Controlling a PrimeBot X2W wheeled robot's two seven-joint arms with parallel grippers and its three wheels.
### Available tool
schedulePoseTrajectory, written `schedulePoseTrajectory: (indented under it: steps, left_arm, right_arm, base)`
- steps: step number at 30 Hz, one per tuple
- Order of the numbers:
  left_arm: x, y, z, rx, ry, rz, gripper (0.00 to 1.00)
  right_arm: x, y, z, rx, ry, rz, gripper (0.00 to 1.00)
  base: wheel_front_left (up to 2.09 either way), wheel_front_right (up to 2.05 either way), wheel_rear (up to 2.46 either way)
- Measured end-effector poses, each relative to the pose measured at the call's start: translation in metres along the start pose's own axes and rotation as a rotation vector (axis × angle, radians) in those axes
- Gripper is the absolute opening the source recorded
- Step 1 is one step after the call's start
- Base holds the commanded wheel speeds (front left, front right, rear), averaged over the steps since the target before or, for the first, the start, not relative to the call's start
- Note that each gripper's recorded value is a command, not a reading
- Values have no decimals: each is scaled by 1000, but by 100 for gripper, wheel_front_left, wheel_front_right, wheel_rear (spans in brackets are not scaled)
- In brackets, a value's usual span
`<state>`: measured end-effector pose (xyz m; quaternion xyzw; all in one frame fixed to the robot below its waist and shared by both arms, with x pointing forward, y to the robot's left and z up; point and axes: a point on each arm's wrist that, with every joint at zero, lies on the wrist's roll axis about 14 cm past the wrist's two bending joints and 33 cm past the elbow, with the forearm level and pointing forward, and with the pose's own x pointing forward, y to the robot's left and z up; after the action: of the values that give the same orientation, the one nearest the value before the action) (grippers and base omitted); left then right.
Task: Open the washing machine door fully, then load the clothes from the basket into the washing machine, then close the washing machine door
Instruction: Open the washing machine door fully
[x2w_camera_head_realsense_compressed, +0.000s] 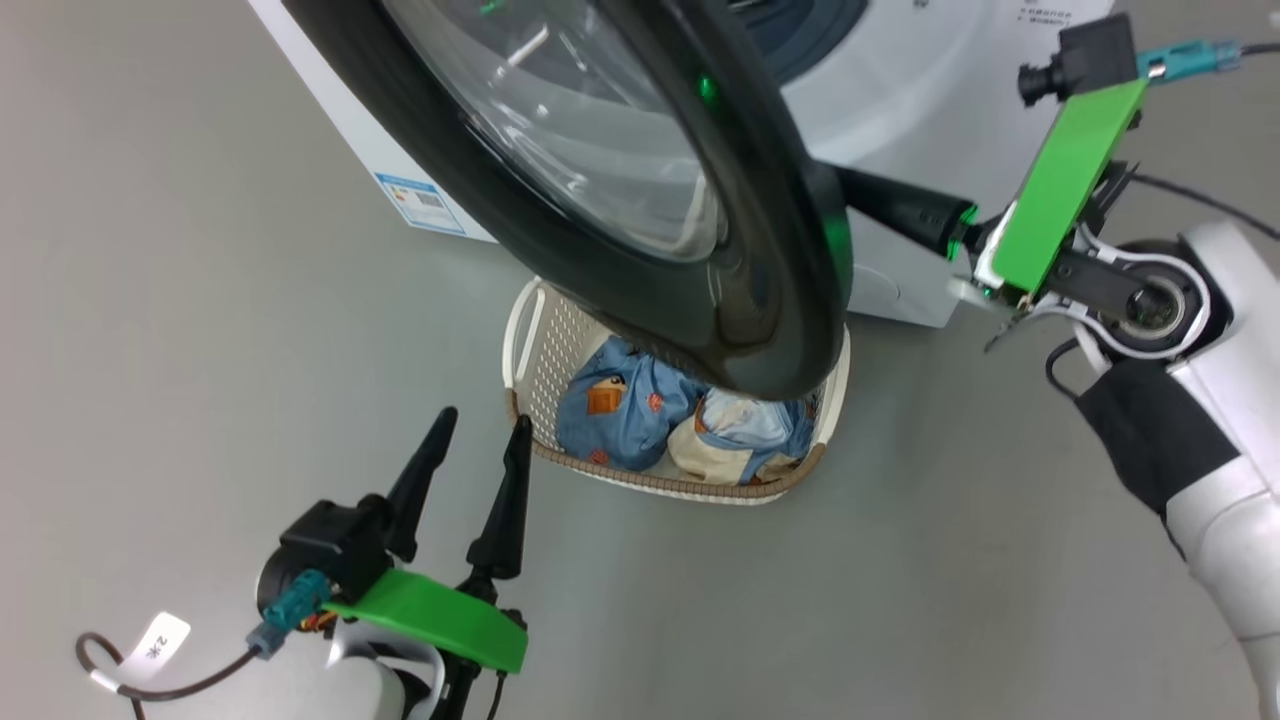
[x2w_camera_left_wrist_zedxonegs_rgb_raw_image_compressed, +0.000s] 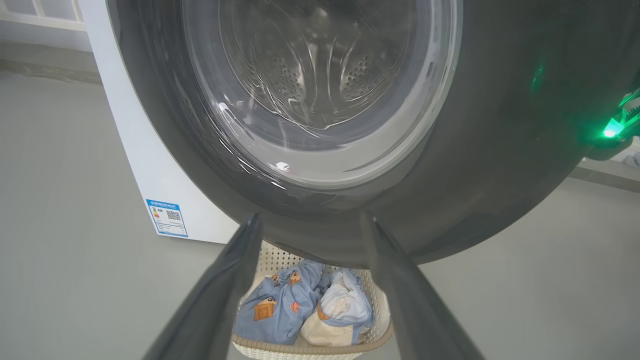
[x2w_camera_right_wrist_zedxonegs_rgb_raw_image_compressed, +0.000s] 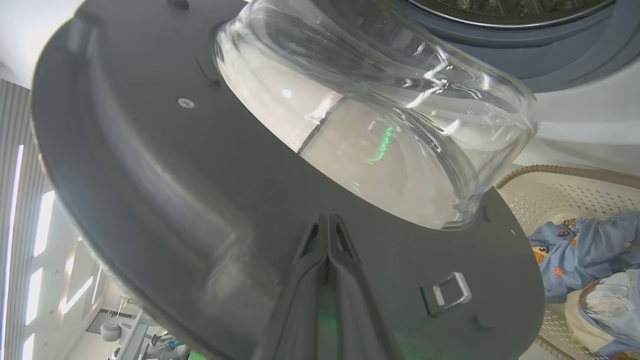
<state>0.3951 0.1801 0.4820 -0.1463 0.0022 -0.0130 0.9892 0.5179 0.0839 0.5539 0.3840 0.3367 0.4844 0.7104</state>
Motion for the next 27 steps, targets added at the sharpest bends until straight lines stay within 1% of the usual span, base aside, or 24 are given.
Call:
schedulePoseTrajectory:
  steps: [13,21,27]
  left_arm:
    - [-22,5,11,2,-30,30,100]
    - [-29,10,21,15,-55,45,100]
    - [-34,13,25,19,-67,57,100]
  right_arm:
    - [11,38,-51,-14,105,78,0]
    - [25,61,-91,-11,208,138,0]
    - [32,71,-109,-3,250,164,0]
  base:
    - [0,0,0]
    - [0,0,0]
    - [0,0,0]
